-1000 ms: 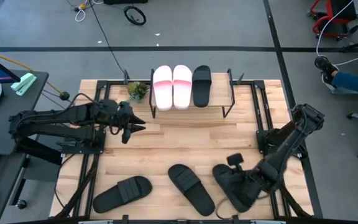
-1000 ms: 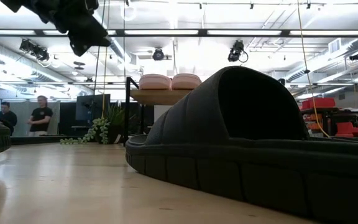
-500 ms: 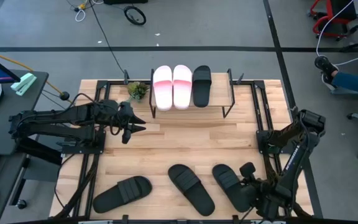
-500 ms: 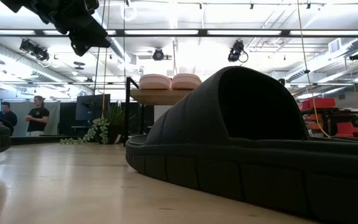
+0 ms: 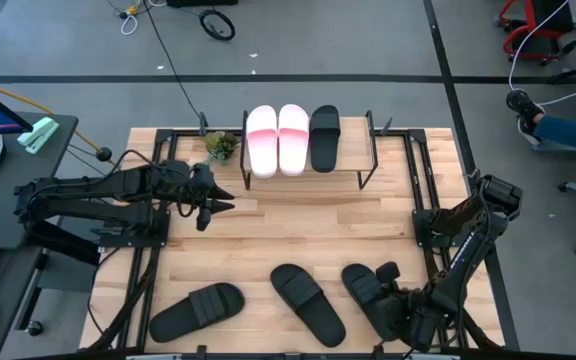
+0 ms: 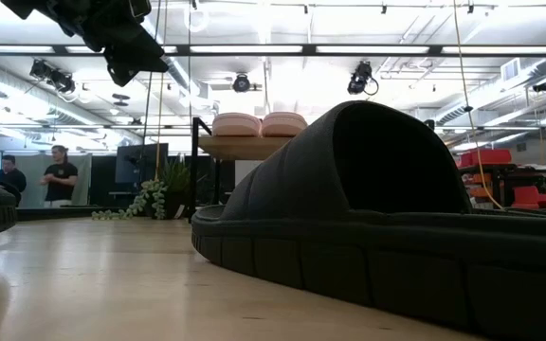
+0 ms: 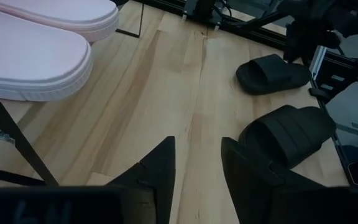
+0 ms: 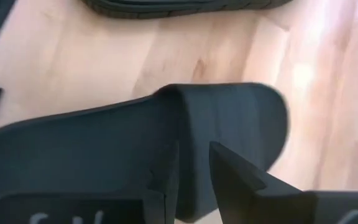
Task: Pick and place slides into the shelf
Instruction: Put the right black slide on the shelf
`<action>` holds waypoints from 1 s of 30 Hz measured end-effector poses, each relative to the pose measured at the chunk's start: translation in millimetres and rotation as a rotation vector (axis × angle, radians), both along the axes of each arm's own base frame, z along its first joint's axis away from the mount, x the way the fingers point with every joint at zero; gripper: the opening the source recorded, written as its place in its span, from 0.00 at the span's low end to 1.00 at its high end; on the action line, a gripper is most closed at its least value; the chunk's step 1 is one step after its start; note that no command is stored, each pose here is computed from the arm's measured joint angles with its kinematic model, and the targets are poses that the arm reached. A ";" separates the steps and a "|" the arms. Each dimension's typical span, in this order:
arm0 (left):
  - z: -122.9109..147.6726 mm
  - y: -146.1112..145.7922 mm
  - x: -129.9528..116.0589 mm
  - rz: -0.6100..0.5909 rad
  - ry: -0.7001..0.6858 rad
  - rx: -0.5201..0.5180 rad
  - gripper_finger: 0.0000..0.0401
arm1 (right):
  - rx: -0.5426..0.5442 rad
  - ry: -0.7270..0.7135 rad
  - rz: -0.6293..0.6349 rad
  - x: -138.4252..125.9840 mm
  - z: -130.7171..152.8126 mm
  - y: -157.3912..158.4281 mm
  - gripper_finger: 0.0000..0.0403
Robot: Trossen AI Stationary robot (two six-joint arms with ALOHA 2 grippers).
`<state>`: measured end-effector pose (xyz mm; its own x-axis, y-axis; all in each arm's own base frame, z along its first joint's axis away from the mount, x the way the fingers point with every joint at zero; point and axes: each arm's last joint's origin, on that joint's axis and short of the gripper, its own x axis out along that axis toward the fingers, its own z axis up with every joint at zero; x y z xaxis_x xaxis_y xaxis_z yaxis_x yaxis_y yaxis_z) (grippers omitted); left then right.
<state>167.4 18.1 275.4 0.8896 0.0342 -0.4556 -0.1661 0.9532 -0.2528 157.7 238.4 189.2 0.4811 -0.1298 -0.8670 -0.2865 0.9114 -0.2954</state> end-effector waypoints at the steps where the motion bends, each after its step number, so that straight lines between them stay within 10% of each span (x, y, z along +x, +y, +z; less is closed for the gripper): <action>1: 0.0 0.0 0.0 0.000 0.000 0.000 0.33 | -0.017 -0.010 0.010 0.3 0.2 -0.5 0.23; 30: 0.0 0.0 0.0 0.000 0.000 0.000 0.35 | 0.025 0.000 0.008 -6.2 -7.5 1.5 0.23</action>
